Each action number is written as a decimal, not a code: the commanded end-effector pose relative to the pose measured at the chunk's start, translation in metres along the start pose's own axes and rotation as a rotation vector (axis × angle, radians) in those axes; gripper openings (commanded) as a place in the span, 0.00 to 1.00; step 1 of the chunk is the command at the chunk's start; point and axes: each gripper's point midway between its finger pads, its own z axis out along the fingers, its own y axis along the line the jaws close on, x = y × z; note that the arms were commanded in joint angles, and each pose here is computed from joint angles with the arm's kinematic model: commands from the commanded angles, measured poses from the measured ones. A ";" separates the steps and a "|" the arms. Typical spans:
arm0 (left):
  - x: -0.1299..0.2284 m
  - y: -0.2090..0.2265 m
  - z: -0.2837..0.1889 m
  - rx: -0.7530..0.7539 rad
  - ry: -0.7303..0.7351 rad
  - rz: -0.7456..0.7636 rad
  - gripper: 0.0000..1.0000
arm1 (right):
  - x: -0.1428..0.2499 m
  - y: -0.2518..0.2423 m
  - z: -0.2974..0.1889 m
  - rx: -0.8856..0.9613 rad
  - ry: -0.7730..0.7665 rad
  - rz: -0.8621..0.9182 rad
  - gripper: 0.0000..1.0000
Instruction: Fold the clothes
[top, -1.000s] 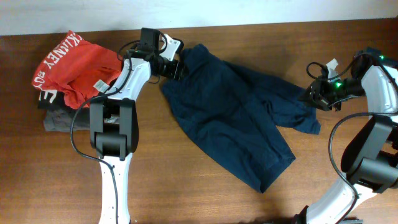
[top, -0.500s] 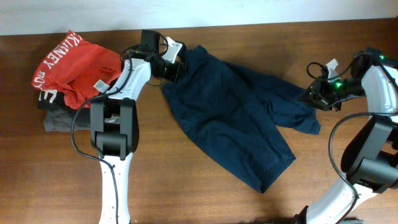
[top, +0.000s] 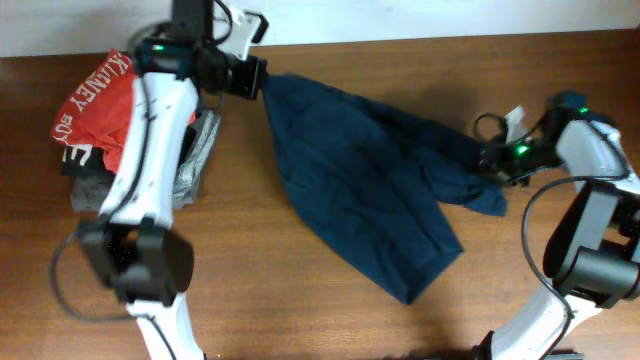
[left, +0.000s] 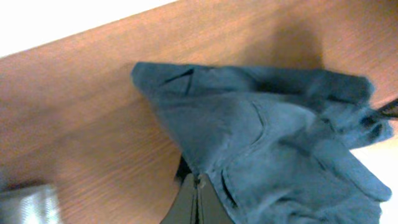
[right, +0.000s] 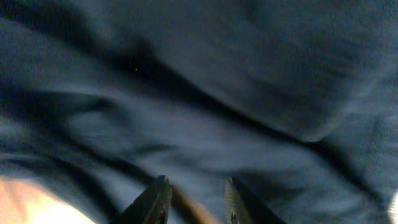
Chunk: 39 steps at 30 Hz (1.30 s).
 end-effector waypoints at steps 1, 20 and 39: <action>0.002 0.002 -0.037 -0.107 0.014 0.041 0.01 | 0.025 -0.024 0.029 0.180 0.030 0.125 0.34; 0.009 -0.005 -0.094 -0.221 0.019 0.034 0.01 | -0.025 -0.003 0.013 0.018 -0.163 0.007 0.04; -0.053 -0.087 -0.170 0.001 -0.339 0.216 0.00 | -0.064 0.050 -0.089 -0.030 -0.283 -0.078 0.17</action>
